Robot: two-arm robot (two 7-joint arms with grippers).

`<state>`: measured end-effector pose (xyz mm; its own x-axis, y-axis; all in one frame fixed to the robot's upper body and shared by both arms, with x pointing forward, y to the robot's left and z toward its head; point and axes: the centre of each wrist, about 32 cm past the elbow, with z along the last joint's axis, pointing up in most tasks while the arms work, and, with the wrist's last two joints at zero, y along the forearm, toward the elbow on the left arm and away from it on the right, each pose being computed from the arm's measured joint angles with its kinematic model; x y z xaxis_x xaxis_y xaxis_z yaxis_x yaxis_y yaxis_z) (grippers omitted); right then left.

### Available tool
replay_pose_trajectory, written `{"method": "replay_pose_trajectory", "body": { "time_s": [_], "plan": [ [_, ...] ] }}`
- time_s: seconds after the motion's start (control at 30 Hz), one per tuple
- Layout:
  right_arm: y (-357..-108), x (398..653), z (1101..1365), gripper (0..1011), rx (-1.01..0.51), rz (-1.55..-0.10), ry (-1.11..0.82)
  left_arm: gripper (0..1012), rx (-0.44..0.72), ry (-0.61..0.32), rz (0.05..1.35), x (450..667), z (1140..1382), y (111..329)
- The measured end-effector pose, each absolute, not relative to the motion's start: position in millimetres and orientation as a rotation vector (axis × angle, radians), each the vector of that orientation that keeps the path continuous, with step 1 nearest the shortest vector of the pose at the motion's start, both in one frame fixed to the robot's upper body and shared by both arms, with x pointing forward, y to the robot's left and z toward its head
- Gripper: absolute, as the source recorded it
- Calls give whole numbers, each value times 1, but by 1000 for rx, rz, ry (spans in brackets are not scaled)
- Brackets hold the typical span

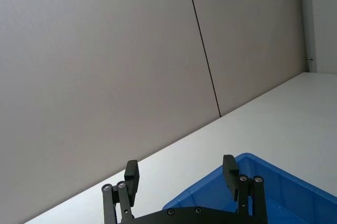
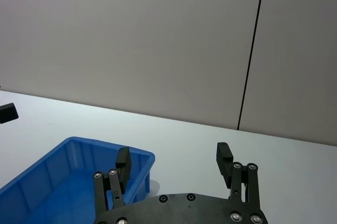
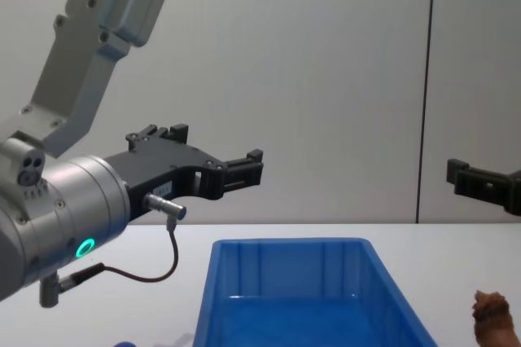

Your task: Pick up the two dolls from the table and place them into the box.

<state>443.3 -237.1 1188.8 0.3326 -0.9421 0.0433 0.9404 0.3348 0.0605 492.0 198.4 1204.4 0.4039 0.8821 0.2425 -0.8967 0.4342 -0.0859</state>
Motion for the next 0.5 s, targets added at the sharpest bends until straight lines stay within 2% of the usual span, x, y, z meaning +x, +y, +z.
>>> {"method": "replay_pose_trajectory", "body": {
  "time_s": [0.5],
  "plan": [
    [-237, 443, 1189, 1001, 26, -1230, -75, 1003, 61, -268, 1124, 492, 1204, 198]
  ]
}}
